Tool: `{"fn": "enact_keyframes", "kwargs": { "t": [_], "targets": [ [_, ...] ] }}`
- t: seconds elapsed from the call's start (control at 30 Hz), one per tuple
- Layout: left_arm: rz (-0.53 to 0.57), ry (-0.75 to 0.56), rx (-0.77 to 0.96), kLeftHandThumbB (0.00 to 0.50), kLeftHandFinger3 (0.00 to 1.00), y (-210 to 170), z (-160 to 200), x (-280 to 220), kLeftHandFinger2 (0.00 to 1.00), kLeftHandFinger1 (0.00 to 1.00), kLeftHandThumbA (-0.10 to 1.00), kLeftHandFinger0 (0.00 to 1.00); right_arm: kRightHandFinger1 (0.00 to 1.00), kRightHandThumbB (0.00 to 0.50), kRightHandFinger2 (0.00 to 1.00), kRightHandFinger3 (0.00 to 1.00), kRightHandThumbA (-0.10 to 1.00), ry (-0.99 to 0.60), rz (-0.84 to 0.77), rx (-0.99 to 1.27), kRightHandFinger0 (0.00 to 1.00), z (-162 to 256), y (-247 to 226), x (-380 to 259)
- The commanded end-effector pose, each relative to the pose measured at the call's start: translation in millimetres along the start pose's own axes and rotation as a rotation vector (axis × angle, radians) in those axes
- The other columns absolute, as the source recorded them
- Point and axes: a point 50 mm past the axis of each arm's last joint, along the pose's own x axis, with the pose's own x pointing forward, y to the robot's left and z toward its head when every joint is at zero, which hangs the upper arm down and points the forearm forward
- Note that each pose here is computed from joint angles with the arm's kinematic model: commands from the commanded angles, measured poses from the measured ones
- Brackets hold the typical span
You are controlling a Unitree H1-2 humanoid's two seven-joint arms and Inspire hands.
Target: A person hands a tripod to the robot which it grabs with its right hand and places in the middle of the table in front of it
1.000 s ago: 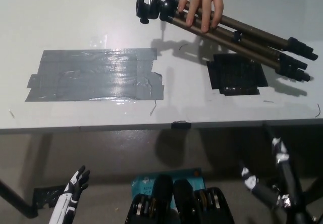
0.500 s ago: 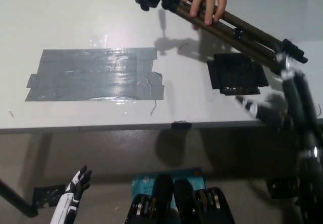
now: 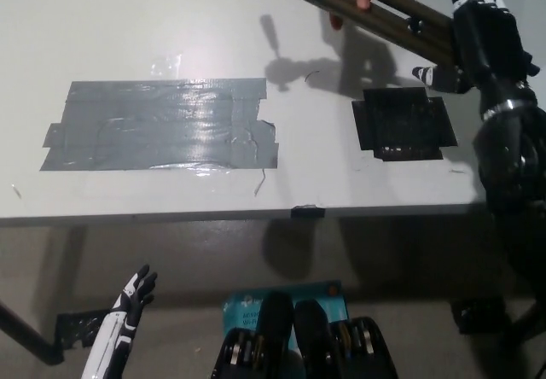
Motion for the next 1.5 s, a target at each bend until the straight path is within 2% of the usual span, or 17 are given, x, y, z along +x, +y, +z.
{"fn": "enact_keyframes", "kwargs": {
  "t": [0.0, 0.2, 0.37, 0.4, 0.43, 0.47, 0.5, 0.53, 0.57, 0.6, 0.67, 0.7, 0.73, 0.8, 0.97, 1.33, 1.47],
  "targets": [
    [-0.016, -0.075, 0.023, 0.290, 1.00, 7.4, 9.8, 7.6, 1.00, 1.00, 1.00, 1.00, 1.00, 0.457, 1.00, 1.00, 0.99, 0.037, -0.030, -0.076, 1.00, 7.1, -18.4, 30.6],
    [-0.020, -0.086, 0.027, 0.299, 1.00, 7.9, 12.6, 10.0, 1.00, 1.00, 1.00, 1.00, 1.00, 0.455, 1.00, 1.00, 1.00, 0.019, 0.002, -0.121, 1.00, 26.4, -15.5, 53.1],
    [-0.033, -0.097, 0.028, 0.299, 1.00, 5.3, 14.7, 15.7, 1.00, 1.00, 1.00, 1.00, 1.00, 0.482, 1.00, 1.00, 1.00, -0.022, -0.018, -0.141, 1.00, 46.2, -21.9, 74.8],
    [-0.034, -0.098, 0.030, 0.295, 1.00, 4.7, 15.7, 16.7, 1.00, 1.00, 1.00, 1.00, 1.00, 0.451, 1.00, 1.00, 0.95, -0.029, -0.039, -0.167, 1.00, 49.1, -22.3, 80.5],
    [-0.034, -0.098, 0.032, 0.295, 1.00, 4.6, 16.3, 17.1, 1.00, 1.00, 1.00, 1.00, 1.00, 0.452, 1.00, 1.00, 0.93, -0.035, -0.058, -0.179, 1.00, 49.9, -21.9, 83.3],
    [-0.035, -0.095, 0.034, 0.300, 1.00, 4.6, 17.1, 17.2, 1.00, 1.00, 1.00, 1.00, 1.00, 0.349, 1.00, 1.00, 0.73, -0.052, -0.105, -0.209, 1.00, 48.6, -19.9, 87.0],
    [-0.036, -0.093, 0.034, 0.301, 1.00, 5.0, 17.6, 17.2, 1.00, 1.00, 1.00, 1.00, 0.84, 0.268, 0.76, 0.72, 0.33, -0.080, -0.173, -0.242, 0.94, 47.0, -17.8, 88.5],
    [-0.038, -0.092, 0.033, 0.302, 1.00, 5.2, 17.9, 17.1, 1.00, 1.00, 1.00, 1.00, 0.65, 0.314, 0.68, 0.62, 0.21, -0.107, -0.232, -0.267, 0.65, 44.9, -16.1, 88.1],
    [-0.039, -0.095, 0.033, 0.296, 1.00, 6.0, 18.4, 17.7, 1.00, 1.00, 1.00, 1.00, 0.15, 0.294, 0.26, 0.31, -0.09, -0.121, -0.286, -0.282, 0.06, 42.1, -13.7, 87.3],
    [-0.040, -0.099, 0.034, 0.295, 1.00, 6.6, 18.9, 18.5, 1.00, 1.00, 1.00, 1.00, 0.10, 0.288, 0.28, 0.31, -0.10, -0.128, -0.319, -0.288, 0.01, 40.1, -12.2, 86.9],
    [-0.043, -0.106, 0.030, 0.295, 1.00, 8.7, 19.9, 20.8, 1.00, 1.00, 1.00, 1.00, 0.22, 0.242, 0.52, 0.41, -0.10, -0.150, -0.376, -0.270, 0.00, 30.3, -9.2, 83.7],
    [-0.045, -0.107, 0.035, 0.297, 1.00, 9.2, 20.4, 21.6, 1.00, 1.00, 1.00, 1.00, 0.28, 0.233, 0.66, 0.57, -0.10, -0.152, -0.378, -0.249, 0.00, 25.1, -8.4, 81.9],
    [-0.047, -0.108, 0.039, 0.298, 1.00, 9.4, 20.9, 22.7, 1.00, 1.00, 1.00, 1.00, 0.35, 0.237, 0.71, 0.71, -0.10, -0.152, -0.377, -0.243, 0.00, 22.5, -8.6, 81.1],
    [-0.054, -0.107, 0.039, 0.295, 1.00, 9.3, 20.7, 24.6, 1.00, 1.00, 1.00, 0.99, 0.39, 0.231, 0.75, 0.76, -0.10, -0.152, -0.367, -0.231, 0.00, 15.2, -9.3, 78.4],
    [-0.057, -0.100, 0.043, 0.294, 1.00, 8.0, 19.1, 23.5, 1.00, 1.00, 1.00, 0.97, 0.41, 0.204, 0.76, 0.78, -0.10, -0.172, -0.377, -0.201, 0.00, 8.4, -9.6, 74.0],
    [-0.058, -0.099, 0.035, 0.283, 1.00, 5.2, 19.4, 25.6, 1.00, 1.00, 1.00, 0.92, 0.42, 0.205, 0.80, 0.84, -0.10, -0.230, -0.400, -0.200, 0.00, -1.3, -2.7, 63.0],
    [-0.060, -0.100, 0.030, 0.286, 1.00, 5.4, 18.7, 25.7, 1.00, 1.00, 1.00, 0.91, 0.37, 0.256, 0.80, 0.79, -0.10, -0.222, -0.336, -0.215, 0.00, -12.3, 19.6, 50.6]
  ]
}}
